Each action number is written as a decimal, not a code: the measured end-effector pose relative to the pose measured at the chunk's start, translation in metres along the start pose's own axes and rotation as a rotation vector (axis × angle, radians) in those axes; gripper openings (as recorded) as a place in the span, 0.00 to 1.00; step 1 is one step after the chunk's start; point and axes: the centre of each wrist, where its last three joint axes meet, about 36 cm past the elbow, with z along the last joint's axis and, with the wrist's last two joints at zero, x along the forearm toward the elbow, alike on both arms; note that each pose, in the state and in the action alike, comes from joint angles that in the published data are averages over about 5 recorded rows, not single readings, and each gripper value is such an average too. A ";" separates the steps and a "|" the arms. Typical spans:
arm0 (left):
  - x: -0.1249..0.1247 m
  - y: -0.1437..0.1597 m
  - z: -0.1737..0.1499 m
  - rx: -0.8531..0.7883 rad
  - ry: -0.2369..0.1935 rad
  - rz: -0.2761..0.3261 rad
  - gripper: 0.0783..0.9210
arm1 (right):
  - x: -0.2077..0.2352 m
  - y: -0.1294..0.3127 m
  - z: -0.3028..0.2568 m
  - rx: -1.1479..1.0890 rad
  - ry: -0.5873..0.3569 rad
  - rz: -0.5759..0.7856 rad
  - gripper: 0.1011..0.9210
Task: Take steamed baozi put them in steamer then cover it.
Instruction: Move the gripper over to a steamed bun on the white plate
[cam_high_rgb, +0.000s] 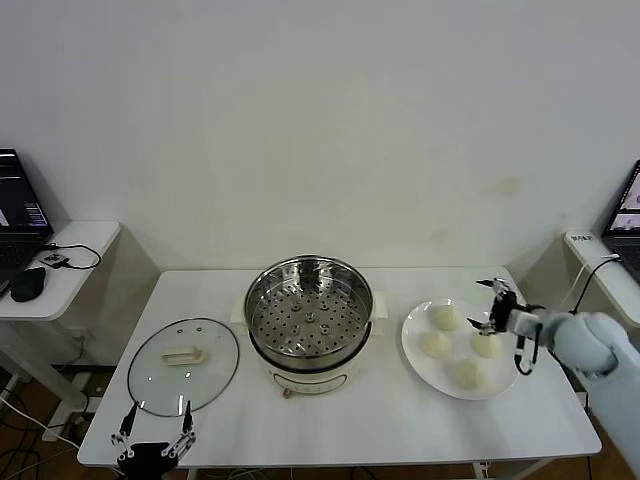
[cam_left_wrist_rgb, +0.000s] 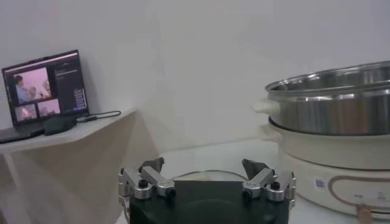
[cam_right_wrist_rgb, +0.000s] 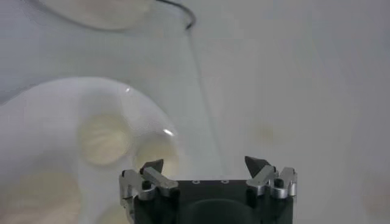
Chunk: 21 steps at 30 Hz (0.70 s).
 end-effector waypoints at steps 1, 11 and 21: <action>-0.001 0.000 0.000 0.000 -0.001 -0.002 0.88 | -0.004 -0.006 0.000 0.014 0.006 -0.029 0.88; -0.004 0.003 0.000 -0.007 0.000 -0.013 0.88 | -0.046 -0.047 -0.001 0.111 0.075 -0.222 0.88; -0.004 0.007 0.001 -0.017 0.003 -0.021 0.88 | -0.088 -0.055 -0.003 0.135 0.128 -0.312 0.88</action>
